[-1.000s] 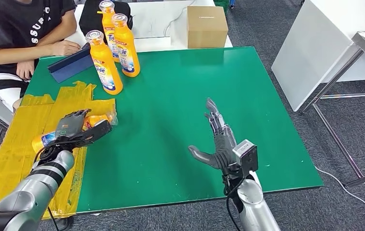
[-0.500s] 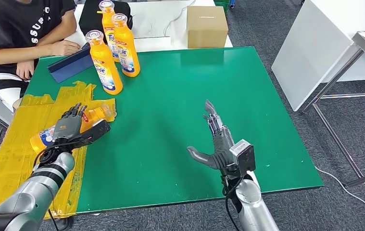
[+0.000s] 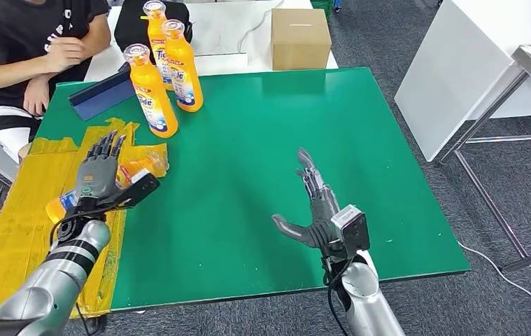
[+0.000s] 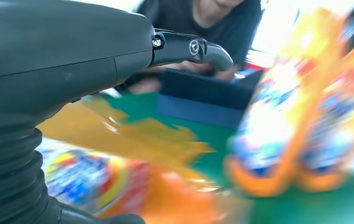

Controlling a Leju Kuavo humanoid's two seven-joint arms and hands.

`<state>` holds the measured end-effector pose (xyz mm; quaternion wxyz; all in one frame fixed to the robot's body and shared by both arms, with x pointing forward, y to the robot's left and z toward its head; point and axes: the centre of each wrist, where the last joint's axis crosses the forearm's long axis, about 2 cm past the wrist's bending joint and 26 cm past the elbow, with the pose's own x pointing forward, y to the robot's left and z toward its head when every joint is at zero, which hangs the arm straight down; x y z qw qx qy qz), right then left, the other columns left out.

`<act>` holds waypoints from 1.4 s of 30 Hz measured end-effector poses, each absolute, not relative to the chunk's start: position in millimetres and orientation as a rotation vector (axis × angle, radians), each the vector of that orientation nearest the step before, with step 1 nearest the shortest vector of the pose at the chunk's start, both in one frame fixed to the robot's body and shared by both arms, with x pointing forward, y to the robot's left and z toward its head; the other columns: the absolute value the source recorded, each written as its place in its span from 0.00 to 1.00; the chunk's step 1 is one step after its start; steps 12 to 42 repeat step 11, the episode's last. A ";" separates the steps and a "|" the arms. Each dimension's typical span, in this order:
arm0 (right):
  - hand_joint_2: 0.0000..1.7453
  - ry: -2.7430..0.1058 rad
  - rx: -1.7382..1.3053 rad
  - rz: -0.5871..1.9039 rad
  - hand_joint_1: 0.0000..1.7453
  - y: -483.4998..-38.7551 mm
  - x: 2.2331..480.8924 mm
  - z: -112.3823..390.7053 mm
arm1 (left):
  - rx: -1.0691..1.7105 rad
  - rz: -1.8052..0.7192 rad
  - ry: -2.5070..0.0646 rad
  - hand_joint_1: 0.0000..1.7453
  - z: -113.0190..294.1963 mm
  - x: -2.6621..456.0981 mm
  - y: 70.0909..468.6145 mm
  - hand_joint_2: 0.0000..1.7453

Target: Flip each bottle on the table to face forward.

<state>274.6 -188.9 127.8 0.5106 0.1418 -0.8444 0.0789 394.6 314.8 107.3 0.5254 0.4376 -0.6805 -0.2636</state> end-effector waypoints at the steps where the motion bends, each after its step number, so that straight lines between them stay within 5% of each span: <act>1: 1.00 -2.031 0.326 0.184 0.00 -189.7 270.8 125.6 | 0.944 -0.553 -1.667 0.00 107.1 391.2 308.8 1.00; 5: 1.00 -2.038 0.270 0.146 0.00 -194.6 253.5 120.1 | 0.115 -0.167 -1.706 0.00 106.2 364.6 276.5 1.00; 9: 1.00 -2.057 0.240 0.128 0.00 -197.7 243.7 120.2 | -0.371 -0.151 -1.778 0.00 109.4 328.9 254.1 1.00; 42: 1.00 -2.068 0.228 0.132 0.00 -197.8 242.2 121.5 | -0.418 -0.171 -1.799 0.00 108.7 315.2 248.1 1.00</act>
